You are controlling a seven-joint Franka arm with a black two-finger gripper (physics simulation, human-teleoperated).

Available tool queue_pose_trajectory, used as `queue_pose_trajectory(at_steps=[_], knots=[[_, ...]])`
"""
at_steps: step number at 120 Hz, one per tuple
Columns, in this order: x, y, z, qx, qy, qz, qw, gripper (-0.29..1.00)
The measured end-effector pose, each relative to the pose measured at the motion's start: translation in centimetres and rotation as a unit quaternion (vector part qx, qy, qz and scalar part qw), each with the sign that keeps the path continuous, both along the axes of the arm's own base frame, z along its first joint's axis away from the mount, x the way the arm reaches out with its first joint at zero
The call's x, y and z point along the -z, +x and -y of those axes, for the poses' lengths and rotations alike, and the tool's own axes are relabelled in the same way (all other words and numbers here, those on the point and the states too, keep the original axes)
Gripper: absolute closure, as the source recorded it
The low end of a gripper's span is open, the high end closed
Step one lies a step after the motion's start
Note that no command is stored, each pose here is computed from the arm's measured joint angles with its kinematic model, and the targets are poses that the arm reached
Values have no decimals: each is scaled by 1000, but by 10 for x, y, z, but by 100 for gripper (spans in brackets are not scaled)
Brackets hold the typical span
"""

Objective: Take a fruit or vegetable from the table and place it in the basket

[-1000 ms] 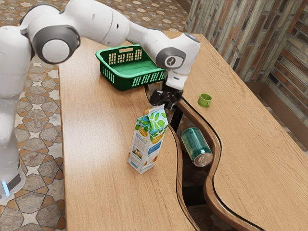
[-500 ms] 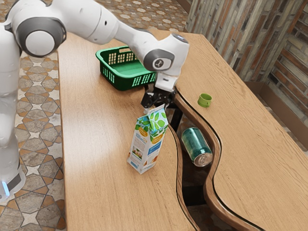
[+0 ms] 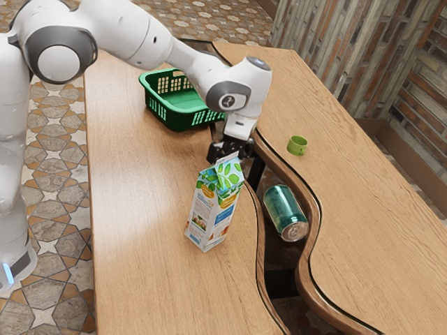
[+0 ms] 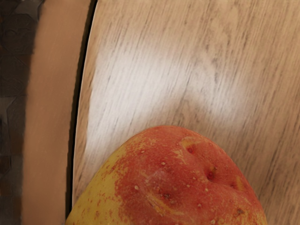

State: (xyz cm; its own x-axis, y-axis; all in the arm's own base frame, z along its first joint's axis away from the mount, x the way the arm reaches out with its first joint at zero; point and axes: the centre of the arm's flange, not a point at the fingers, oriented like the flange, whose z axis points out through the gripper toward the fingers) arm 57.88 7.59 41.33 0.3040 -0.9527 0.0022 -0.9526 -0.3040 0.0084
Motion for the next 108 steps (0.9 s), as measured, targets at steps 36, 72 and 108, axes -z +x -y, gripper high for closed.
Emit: queue_pose_trajectory(at_steps=[36,72,108], knots=[[-174,-10,-164,-117,58,145,981,48],[-114,-28,-283,-203,74,118,969,49],[-91,-27,-312,-225,79,140,961,24]])
